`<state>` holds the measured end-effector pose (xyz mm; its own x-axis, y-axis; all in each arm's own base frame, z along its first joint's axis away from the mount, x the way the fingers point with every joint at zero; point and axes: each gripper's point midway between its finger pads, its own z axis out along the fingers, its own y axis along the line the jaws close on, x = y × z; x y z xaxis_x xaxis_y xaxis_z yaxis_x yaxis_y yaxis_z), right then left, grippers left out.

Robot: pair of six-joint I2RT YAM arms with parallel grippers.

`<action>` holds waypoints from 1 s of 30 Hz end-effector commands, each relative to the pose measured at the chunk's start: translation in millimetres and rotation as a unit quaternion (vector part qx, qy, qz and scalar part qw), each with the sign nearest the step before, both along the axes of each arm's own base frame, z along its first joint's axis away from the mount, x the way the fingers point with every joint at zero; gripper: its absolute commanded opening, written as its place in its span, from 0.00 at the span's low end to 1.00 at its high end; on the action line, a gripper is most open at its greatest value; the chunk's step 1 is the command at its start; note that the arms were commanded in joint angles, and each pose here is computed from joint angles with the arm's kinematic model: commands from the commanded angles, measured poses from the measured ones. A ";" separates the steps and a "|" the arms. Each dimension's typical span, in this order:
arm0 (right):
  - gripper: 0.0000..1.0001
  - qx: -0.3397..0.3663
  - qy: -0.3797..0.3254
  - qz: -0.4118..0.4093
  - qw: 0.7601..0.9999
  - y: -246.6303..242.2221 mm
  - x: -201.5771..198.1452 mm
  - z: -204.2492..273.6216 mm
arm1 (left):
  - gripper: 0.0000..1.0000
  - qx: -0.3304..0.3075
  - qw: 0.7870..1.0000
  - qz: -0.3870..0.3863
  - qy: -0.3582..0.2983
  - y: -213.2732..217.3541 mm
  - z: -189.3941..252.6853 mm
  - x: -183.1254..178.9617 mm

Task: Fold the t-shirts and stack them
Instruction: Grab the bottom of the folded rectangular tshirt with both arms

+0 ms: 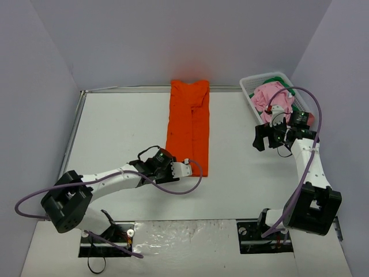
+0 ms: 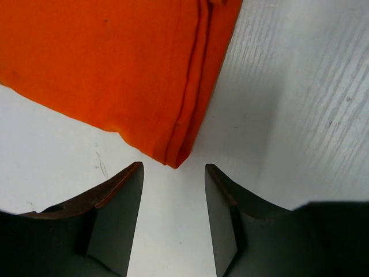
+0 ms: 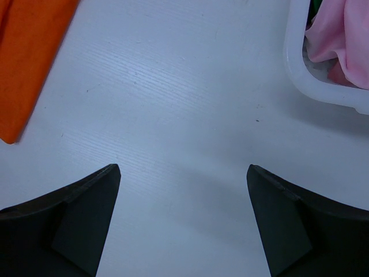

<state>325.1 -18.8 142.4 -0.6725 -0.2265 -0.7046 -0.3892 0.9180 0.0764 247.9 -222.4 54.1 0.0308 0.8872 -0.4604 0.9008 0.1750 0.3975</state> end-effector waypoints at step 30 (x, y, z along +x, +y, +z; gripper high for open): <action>0.85 0.010 0.010 0.002 1.000 1.9 -3.2 -9.2 | 0.10 0.047 0.998 -0.007 0.048 -9.4 -39.4 -0.6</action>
<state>322.2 -17.8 130.9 -0.6938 -0.2202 -0.6857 -0.3876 0.9166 0.0979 252.4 -233.9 23.6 0.0210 0.9137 -0.4059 0.9251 0.1362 0.3544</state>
